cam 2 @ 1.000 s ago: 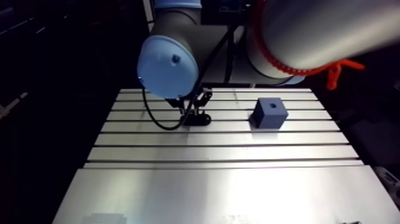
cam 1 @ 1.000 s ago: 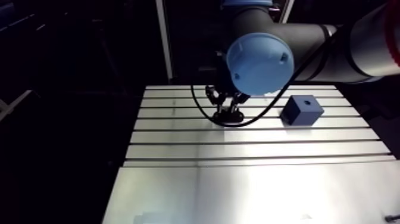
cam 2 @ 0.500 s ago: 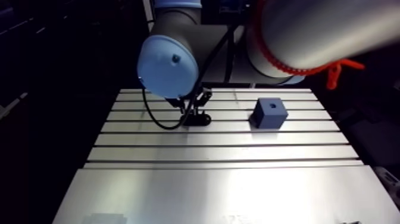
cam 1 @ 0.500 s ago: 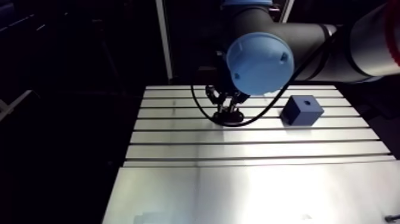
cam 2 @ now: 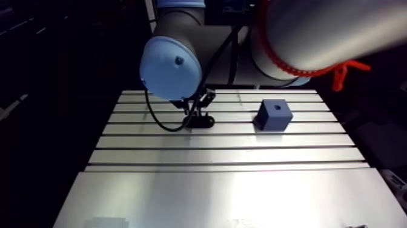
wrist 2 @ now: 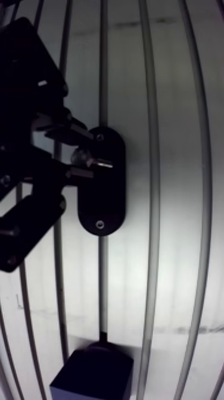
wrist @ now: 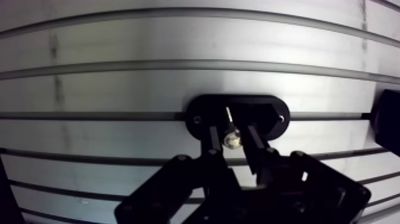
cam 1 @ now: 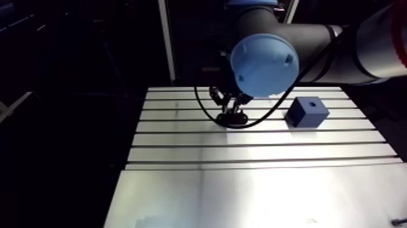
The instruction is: Pick up the M10 bolt and insert it into the hex recess until seated.
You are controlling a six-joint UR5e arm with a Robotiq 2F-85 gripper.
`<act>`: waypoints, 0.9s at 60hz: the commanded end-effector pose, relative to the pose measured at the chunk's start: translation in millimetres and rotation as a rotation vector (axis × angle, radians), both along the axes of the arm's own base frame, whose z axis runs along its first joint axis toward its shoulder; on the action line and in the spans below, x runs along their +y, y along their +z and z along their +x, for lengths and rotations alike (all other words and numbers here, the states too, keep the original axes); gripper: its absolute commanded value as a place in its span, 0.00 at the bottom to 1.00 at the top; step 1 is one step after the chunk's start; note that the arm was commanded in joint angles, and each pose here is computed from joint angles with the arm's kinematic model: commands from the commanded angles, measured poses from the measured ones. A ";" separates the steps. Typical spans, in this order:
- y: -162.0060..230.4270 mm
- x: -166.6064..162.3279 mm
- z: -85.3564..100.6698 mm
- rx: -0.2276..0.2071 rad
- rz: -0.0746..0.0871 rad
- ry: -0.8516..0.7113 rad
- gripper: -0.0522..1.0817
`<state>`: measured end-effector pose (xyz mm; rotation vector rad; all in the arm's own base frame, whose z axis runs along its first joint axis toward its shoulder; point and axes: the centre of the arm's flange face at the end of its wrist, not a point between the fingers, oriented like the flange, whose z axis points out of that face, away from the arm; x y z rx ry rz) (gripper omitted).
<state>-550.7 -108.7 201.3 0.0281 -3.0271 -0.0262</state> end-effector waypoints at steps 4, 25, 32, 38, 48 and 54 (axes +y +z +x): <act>-0.1 0.1 0.0 0.001 0.000 0.000 0.62; -0.1 0.1 -0.1 0.001 0.000 0.000 0.65; -0.1 -0.6 0.1 0.001 0.000 0.001 0.65; 0.5 -0.7 -0.4 0.002 0.000 0.001 0.67; 0.7 0.2 0.0 0.002 0.002 0.000 0.69; 1.4 0.1 -0.5 0.004 0.000 0.001 0.73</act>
